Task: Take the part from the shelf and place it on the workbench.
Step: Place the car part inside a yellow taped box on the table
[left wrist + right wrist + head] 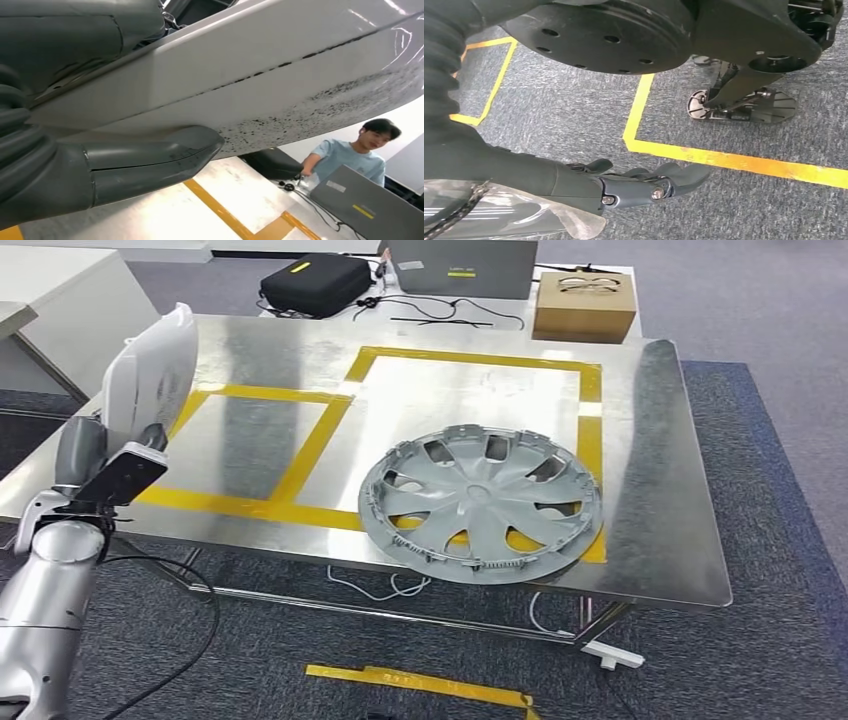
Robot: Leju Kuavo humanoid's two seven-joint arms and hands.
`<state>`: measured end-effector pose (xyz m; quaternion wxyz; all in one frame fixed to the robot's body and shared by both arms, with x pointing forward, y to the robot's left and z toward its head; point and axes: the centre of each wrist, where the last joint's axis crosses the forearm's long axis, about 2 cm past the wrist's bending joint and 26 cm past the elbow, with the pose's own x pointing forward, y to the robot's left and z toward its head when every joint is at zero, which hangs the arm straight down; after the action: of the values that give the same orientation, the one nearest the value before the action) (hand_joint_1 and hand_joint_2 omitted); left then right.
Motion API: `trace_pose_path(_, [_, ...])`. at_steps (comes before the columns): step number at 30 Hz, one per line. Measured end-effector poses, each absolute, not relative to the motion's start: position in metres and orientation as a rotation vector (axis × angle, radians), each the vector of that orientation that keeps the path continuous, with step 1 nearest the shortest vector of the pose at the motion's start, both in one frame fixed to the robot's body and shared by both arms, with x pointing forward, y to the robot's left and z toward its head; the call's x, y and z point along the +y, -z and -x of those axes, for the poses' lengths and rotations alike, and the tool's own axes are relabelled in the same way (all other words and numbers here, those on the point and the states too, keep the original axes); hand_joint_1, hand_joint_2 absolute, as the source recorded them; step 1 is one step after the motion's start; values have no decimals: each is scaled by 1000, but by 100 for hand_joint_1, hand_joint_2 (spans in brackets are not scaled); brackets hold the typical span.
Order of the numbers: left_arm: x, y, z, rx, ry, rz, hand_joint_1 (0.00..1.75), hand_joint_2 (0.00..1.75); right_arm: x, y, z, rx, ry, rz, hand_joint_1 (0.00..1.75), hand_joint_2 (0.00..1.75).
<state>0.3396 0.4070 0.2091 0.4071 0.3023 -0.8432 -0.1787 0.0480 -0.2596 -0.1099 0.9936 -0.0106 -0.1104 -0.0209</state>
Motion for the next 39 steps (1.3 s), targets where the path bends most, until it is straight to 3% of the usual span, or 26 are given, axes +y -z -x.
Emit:
trace_pose_path(12, [383, -227, -374, -2155, 449, -737, 175, 175, -261, 110, -50, -223, 31, 24, 0, 175])
trace_pose_path(39, [373, -215, -393, -2051, 538, -815, 175, 175, -262, 110, -49, -219, 10, 22, 0, 175])
